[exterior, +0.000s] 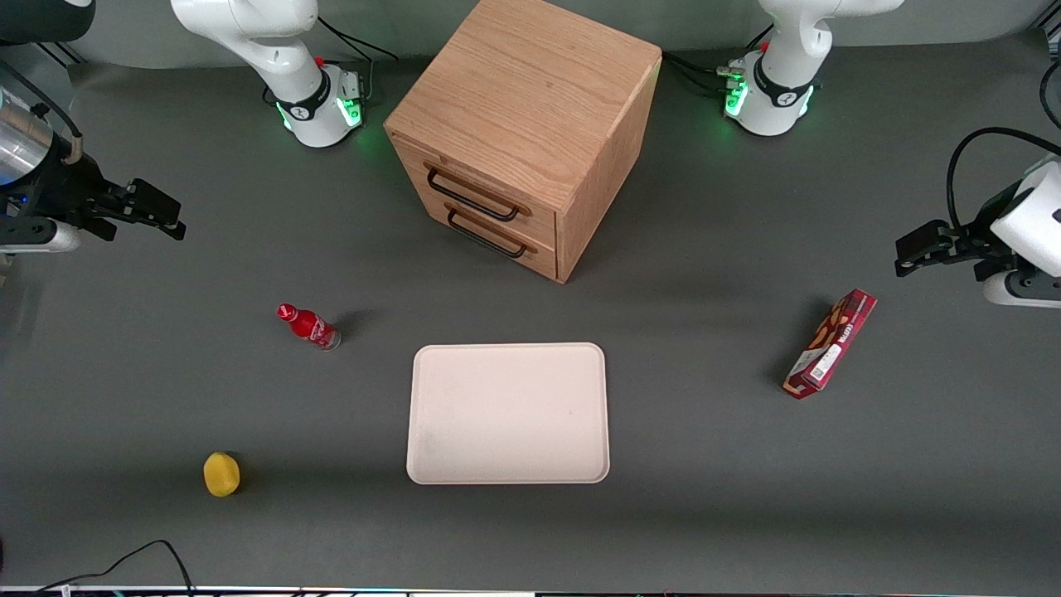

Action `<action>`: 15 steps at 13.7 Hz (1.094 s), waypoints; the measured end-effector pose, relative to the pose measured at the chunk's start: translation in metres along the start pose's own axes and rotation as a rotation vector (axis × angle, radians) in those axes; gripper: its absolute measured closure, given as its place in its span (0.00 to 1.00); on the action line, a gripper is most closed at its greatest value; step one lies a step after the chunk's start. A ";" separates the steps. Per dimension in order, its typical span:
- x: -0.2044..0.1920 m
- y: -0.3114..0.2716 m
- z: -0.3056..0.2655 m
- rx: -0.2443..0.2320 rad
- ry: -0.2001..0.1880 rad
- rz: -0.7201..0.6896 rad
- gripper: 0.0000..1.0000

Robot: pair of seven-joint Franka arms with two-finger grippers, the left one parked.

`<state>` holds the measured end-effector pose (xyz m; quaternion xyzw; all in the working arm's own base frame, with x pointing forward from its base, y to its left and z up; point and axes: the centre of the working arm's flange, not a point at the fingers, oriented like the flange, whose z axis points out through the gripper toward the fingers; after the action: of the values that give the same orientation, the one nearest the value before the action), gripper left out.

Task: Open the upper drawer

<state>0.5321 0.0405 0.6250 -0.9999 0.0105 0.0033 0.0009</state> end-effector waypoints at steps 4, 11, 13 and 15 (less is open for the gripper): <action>-0.016 -0.055 -0.010 0.047 -0.047 -0.151 0.00; -0.068 -0.221 -0.004 0.136 -0.101 -0.512 0.00; -0.064 -0.243 0.015 0.239 -0.140 -0.629 0.00; -0.044 -0.247 0.043 0.323 -0.168 -0.701 0.00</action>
<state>0.4935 0.2882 0.5829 -0.9262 -0.3311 0.0830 0.1600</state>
